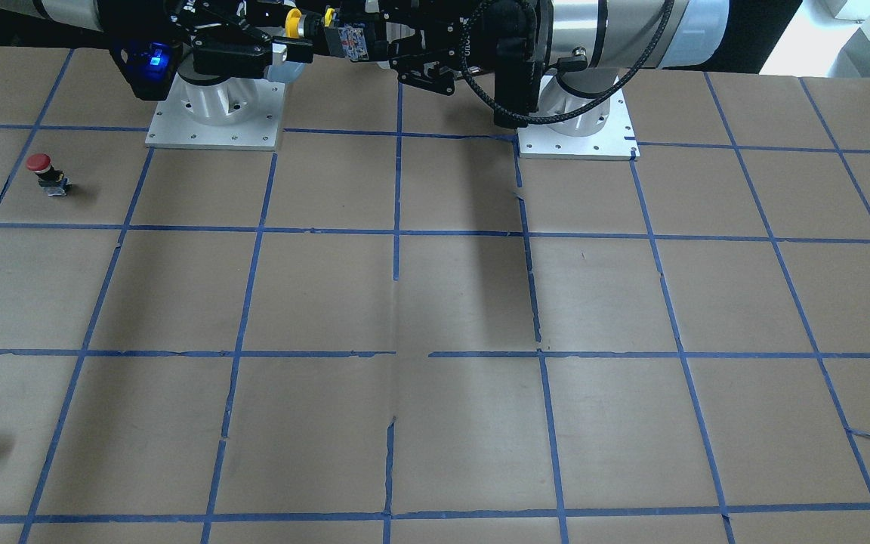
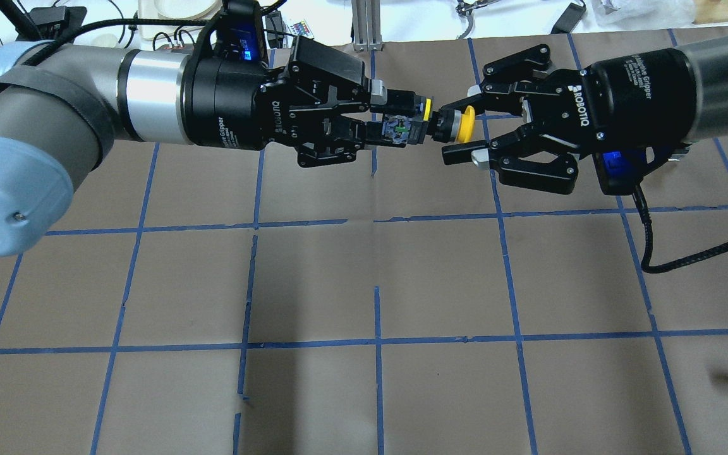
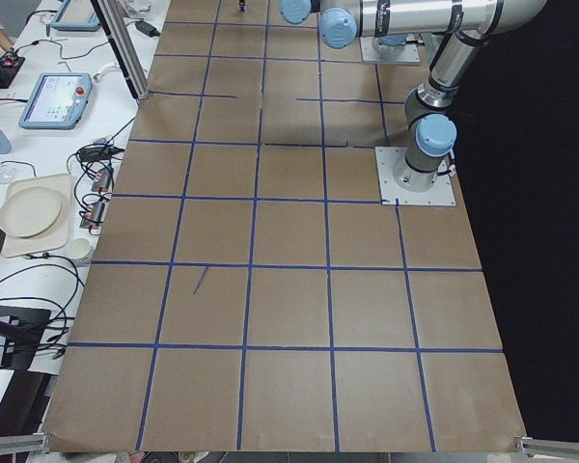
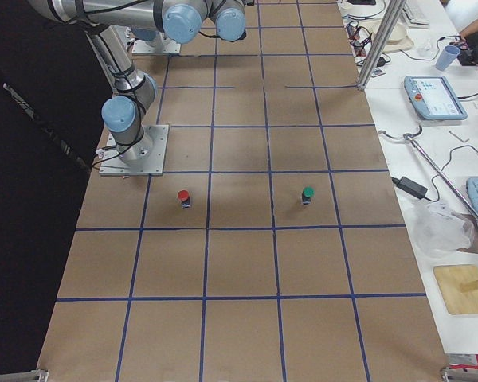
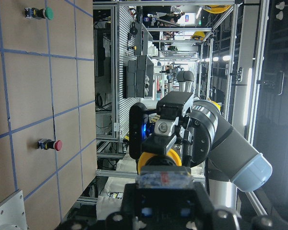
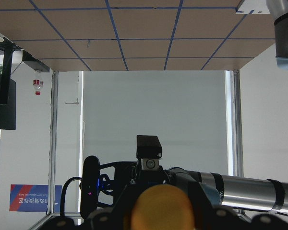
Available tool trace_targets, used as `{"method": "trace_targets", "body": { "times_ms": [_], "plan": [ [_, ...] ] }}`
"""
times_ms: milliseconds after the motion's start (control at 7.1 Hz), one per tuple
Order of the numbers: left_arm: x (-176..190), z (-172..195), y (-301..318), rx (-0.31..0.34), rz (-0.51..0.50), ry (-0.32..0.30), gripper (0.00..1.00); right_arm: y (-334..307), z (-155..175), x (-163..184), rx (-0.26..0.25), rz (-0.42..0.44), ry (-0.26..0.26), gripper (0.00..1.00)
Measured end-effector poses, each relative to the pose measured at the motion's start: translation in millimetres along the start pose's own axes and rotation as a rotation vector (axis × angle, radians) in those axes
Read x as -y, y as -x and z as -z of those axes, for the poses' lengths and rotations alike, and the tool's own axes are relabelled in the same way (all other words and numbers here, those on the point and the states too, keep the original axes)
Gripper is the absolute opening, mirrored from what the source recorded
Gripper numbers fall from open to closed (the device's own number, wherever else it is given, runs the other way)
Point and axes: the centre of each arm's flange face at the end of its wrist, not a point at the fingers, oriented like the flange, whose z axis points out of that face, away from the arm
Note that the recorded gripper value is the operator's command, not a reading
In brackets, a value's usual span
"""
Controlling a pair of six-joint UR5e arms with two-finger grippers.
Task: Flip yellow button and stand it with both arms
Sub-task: 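Open the left gripper and pull it away from the button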
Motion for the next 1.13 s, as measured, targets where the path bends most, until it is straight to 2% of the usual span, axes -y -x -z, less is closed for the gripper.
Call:
{"method": "trace_targets", "body": {
  "times_ms": [141, 282, 423, 564, 1128],
  "plan": [
    [-0.3, 0.1, 0.0, 0.002, 0.003, 0.0, 0.03, 0.0, 0.1, 0.0, 0.0, 0.001, 0.0, 0.19],
    [-0.2, 0.3, 0.2, 0.004, 0.005, 0.0, 0.19, 0.2, 0.3, -0.1, 0.001, 0.002, 0.0, 0.19],
    [-0.2, 0.4, 0.5, 0.006, 0.004, 0.001, 0.87, 0.5, 0.8, -1.1, 0.002, 0.004, -0.001, 0.18],
    [0.0, 0.7, 0.4, 0.01, 0.002, 0.001, 1.0, 1.2, 1.6, -3.1, 0.004, 0.008, -0.001, 0.18],
    [1.1, 1.6, -2.9, 0.013, 0.035, 0.0, 1.0, 3.2, 3.2, -6.2, 0.006, 0.013, -0.004, 0.16]
  ]
}}
